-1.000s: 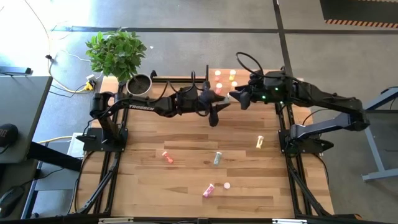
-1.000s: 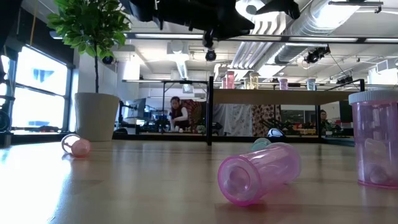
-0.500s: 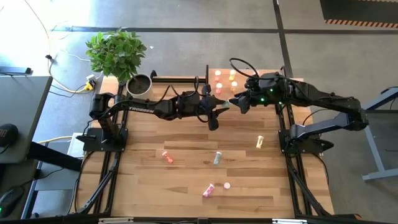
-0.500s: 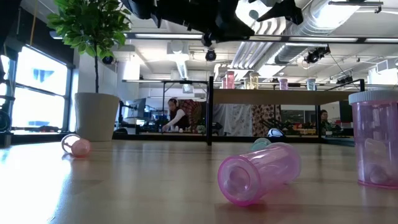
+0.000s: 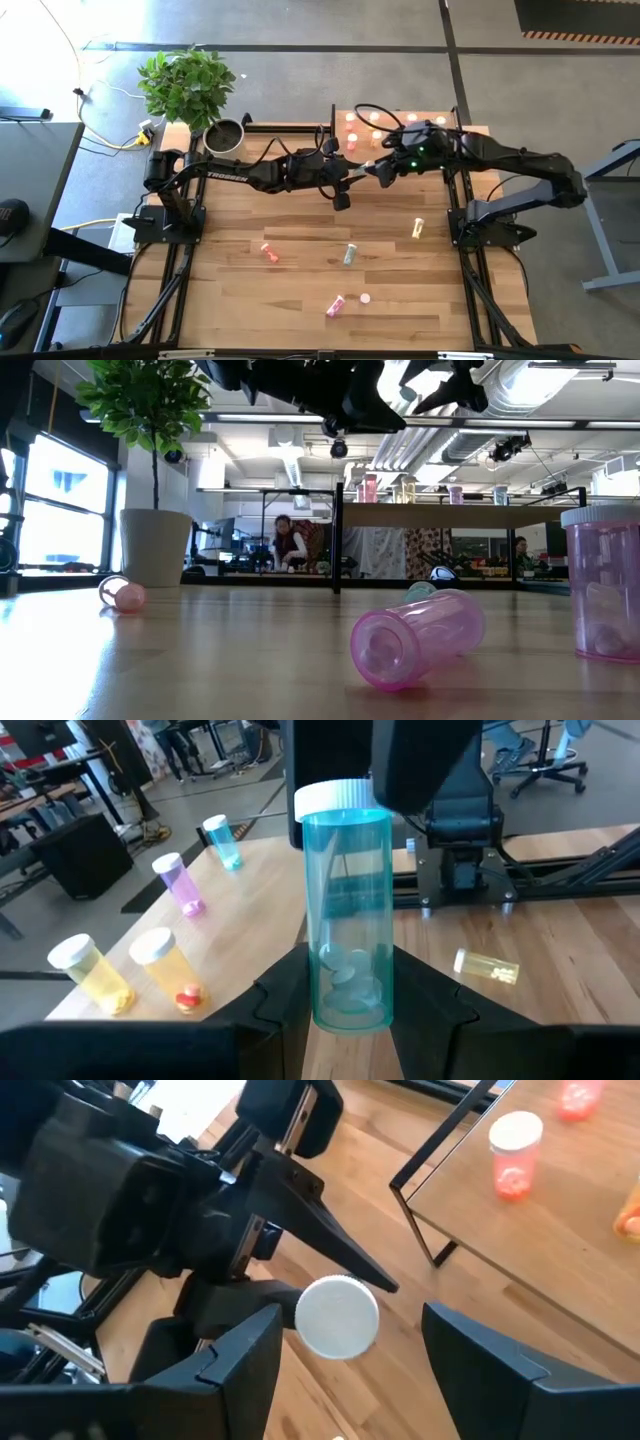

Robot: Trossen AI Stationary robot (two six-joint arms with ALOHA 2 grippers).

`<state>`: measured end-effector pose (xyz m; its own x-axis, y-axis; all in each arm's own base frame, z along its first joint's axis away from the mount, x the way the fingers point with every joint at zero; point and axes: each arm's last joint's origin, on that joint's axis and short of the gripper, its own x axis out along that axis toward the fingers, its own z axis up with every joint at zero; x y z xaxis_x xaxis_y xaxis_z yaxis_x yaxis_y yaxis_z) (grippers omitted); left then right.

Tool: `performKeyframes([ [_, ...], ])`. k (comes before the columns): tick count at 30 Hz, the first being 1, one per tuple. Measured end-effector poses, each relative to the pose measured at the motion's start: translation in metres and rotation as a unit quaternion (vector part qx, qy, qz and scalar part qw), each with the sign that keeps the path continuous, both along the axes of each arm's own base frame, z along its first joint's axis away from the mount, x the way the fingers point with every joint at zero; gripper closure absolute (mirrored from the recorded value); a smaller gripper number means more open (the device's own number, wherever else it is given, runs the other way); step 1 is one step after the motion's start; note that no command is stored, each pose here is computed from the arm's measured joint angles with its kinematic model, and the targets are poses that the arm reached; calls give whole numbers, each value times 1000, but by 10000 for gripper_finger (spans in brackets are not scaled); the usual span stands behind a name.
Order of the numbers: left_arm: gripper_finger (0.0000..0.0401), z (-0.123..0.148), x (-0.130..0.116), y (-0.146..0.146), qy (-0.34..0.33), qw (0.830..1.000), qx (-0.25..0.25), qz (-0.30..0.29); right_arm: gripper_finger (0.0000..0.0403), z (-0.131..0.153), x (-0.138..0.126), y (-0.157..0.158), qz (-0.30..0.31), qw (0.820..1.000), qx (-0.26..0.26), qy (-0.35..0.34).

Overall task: Pick and place medicine bottles onto shelf by color
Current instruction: Put the top blue medicine bottle aligned with the other blue medicine bottle on the shelf

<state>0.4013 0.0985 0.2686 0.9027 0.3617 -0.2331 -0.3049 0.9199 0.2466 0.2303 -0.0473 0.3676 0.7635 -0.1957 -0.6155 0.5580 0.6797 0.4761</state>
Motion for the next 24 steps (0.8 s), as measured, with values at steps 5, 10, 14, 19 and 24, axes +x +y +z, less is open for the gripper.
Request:
performKeyframes([
  [5, 296, 0, 0, 0, 4, 1000, 6, -2, 171, -3, 4, -1, -1, 1000, 2, 4],
  [10, 296, 0, 0, 0, 6, 1000, 11, -3, 193, -2, 4, -2, -11, 1000, 5, -1],
  [14, 296, 0, 0, 0, 6, 1000, 11, -3, 224, -2, 4, -2, -12, 1000, 5, 1],
  [19, 296, 0, 0, 0, 6, 1000, 11, -4, 263, -2, 4, -2, -12, 1000, 5, 1],
  [24, 296, 0, 0, 0, 6, 1000, 11, -4, 286, -2, 4, -2, -11, 1000, 6, 1],
])
